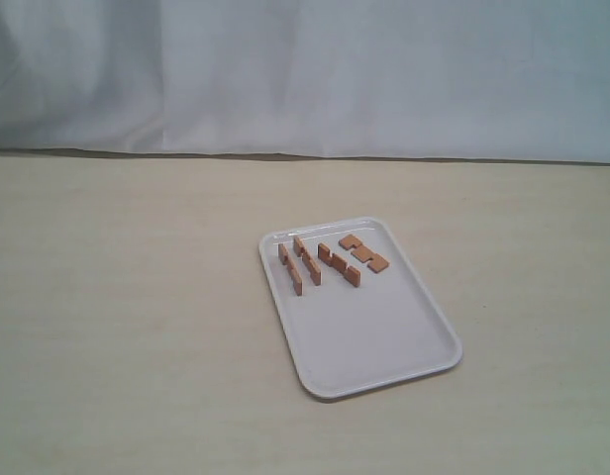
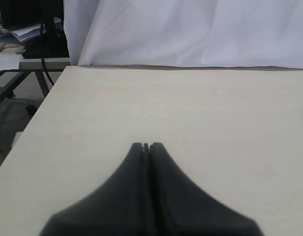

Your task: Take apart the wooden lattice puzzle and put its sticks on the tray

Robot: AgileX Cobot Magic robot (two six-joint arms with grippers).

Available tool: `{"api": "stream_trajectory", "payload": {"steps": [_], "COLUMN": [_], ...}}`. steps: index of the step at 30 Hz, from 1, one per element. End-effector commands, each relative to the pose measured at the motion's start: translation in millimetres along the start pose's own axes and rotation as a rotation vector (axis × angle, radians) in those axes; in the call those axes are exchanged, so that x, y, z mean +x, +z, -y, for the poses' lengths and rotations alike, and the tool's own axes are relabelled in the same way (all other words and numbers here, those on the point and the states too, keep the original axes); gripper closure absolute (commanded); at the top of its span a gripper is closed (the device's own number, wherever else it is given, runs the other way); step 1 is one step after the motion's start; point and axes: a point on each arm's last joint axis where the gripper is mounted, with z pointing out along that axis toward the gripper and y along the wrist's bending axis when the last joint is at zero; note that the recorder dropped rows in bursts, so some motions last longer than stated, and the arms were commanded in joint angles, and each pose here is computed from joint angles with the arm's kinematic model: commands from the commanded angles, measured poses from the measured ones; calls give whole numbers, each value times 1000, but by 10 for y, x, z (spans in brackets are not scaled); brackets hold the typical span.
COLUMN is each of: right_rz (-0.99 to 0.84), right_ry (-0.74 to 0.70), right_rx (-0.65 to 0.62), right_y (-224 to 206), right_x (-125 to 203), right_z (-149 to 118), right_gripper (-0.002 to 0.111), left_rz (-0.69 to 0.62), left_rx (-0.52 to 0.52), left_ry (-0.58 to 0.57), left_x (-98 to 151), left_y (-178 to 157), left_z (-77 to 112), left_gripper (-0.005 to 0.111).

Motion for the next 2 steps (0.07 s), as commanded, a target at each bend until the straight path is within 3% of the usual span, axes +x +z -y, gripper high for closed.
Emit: {"api": "stream_trajectory", "payload": {"steps": [1, 2], "right_rz": [-5, -5], "right_ry": [-10, -10], "right_rx": [-2, -2], "right_y": [0, 0], "right_x": [14, 14], "right_z": [0, 0], "right_gripper": [104, 104], "left_rz": [13, 13], "left_rx": [2, 2], "left_ry": [-4, -4], "left_x": [-7, -7], "left_y": [0, 0], "left_z": [2, 2], "left_gripper": [107, 107]}}
